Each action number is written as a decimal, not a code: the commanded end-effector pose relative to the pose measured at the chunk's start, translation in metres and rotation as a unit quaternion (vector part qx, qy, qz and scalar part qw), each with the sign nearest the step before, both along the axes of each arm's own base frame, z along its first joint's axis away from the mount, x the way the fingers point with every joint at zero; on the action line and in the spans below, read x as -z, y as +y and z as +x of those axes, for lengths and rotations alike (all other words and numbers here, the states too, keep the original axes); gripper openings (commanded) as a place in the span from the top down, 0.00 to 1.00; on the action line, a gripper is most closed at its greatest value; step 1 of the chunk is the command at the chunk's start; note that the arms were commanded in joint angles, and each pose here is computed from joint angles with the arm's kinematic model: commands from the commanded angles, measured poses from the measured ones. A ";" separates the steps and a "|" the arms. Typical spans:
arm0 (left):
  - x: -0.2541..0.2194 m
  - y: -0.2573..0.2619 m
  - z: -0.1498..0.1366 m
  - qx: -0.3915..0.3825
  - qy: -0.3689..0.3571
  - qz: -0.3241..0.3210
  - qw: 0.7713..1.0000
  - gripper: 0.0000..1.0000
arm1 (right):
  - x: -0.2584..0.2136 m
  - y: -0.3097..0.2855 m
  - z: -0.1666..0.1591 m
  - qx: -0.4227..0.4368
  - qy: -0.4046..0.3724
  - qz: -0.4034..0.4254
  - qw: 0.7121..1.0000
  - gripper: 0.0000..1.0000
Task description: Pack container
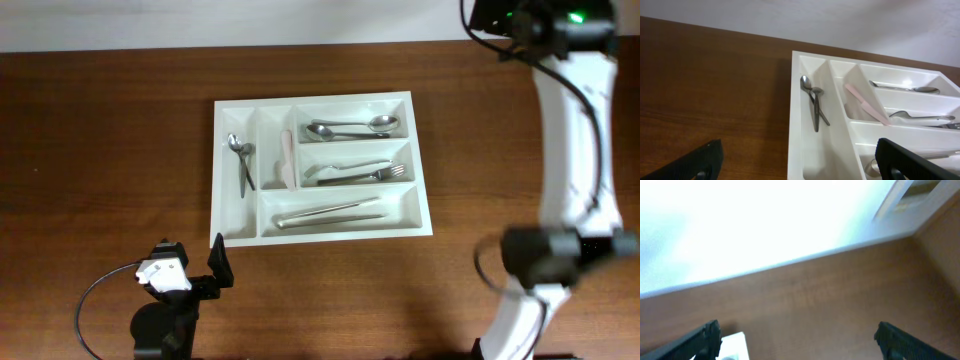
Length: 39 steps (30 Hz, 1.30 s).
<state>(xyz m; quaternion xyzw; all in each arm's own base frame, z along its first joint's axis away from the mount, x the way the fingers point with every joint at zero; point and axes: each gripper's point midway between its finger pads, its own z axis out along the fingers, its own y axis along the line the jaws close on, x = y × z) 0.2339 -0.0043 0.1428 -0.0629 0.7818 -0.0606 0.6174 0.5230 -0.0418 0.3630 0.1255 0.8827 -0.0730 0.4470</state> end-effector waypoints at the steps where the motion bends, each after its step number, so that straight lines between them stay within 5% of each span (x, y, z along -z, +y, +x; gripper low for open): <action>1: 0.001 -0.002 0.000 0.007 -0.003 0.003 1.000 0.01 | -0.049 -0.008 -0.048 0.025 -0.063 -0.010 0.998 0.01; 8: 0.001 -0.002 0.000 0.007 -0.003 0.003 1.000 0.01 | -0.033 -0.011 -0.136 0.033 -0.152 -0.011 0.988 0.01; 19: 0.001 -0.002 0.000 0.007 -0.003 0.003 1.000 0.01 | 0.097 0.003 -0.243 0.013 -0.149 0.039 0.988 0.01; 27: 0.001 -0.002 0.000 0.007 -0.003 0.003 1.000 0.01 | 0.170 0.013 -0.277 -0.008 -0.167 0.064 0.984 0.01; 39: 0.001 -0.002 0.000 0.007 -0.003 0.003 1.000 0.01 | 0.203 0.013 -0.298 -0.007 -0.171 0.065 0.983 0.01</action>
